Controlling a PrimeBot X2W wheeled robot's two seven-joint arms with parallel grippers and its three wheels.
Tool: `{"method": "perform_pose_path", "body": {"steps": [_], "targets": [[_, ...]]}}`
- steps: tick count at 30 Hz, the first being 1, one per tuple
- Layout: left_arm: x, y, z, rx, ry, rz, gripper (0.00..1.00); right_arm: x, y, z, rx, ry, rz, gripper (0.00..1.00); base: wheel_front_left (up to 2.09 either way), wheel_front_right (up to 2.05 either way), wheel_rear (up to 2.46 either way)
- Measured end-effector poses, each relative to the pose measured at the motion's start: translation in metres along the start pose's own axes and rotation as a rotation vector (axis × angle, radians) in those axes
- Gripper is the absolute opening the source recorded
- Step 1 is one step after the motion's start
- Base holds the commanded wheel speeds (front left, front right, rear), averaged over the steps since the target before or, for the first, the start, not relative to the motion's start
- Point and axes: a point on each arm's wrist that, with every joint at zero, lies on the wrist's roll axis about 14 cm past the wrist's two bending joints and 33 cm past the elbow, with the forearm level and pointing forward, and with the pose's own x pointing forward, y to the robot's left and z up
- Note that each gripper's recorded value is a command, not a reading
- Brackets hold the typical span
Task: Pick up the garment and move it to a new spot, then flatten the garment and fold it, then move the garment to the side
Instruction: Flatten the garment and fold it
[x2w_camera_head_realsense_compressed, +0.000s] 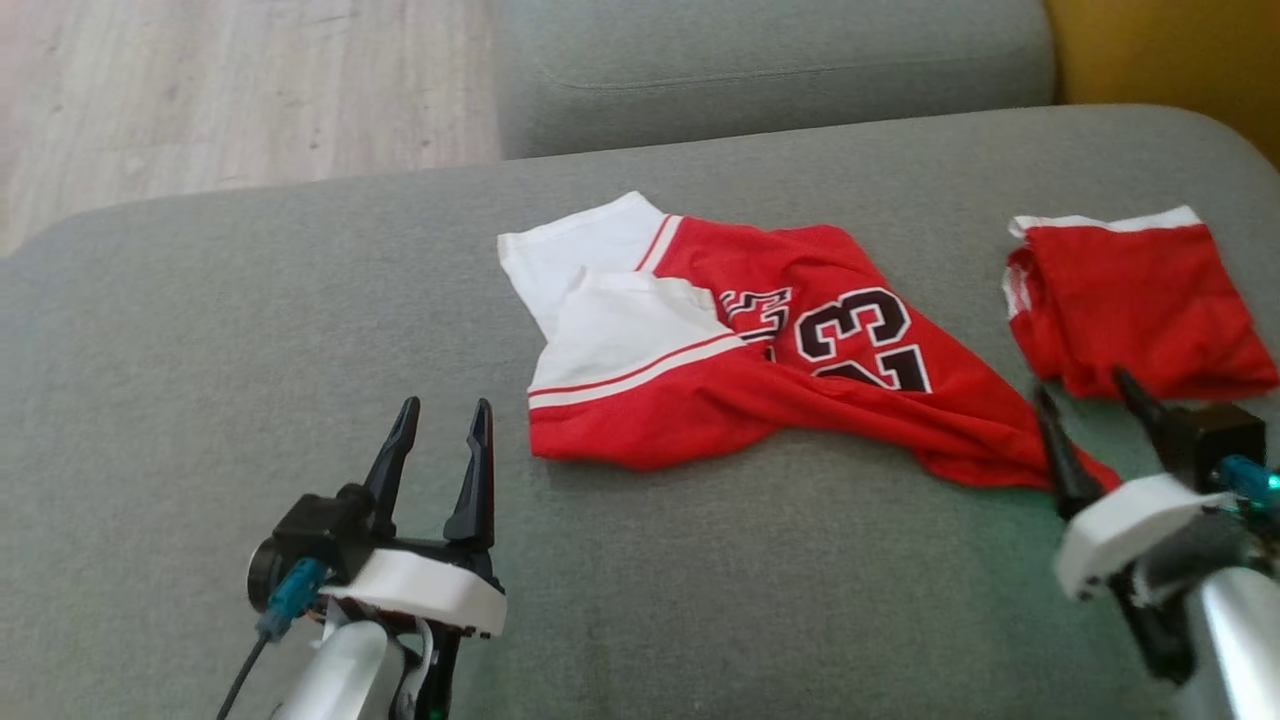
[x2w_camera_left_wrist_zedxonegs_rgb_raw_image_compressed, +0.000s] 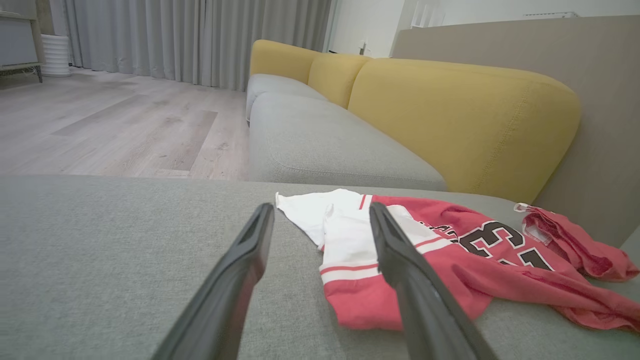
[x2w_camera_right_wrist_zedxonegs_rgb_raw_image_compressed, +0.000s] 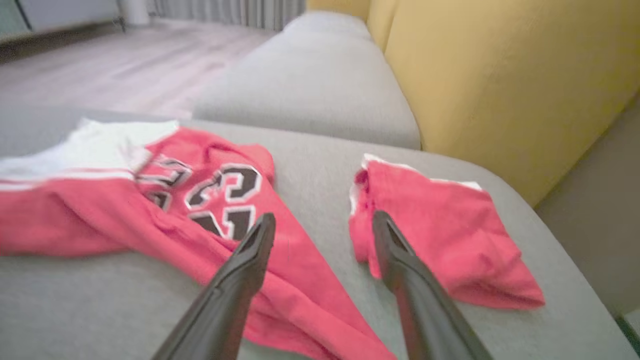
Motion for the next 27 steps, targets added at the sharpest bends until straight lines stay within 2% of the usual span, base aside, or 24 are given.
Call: {"method": "perform_pose_path", "body": {"steps": [5,9,17,24,27], "targets": [[-0.007,0.008,0.004,0.003,-0.012,0.028,1.00,0.006,0.053,0.047,0.075,-0.197,0.117,1.00,0.00,0.00,0.00],[-0.014,0.016,0.007,0.003,-0.022,0.054,1.00,0.007,0.093,0.056,0.135,-0.237,0.218,1.00,0.00,0.00,0.00],[-0.027,0.033,0.004,-0.005,-0.012,0.115,1.00,0.024,0.142,0.028,0.155,-0.129,0.330,1.00,0.00,0.00,0.00],[-0.031,0.050,0.005,-0.018,-0.015,0.173,1.00,0.080,0.182,0.046,0.094,-0.044,0.433,1.00,0.00,0.00,0.00],[-0.032,0.058,0.004,-0.025,-0.013,0.204,1.00,0.102,0.196,0.034,0.070,0.064,0.460,1.00,0.00,0.00,0.00]]}}
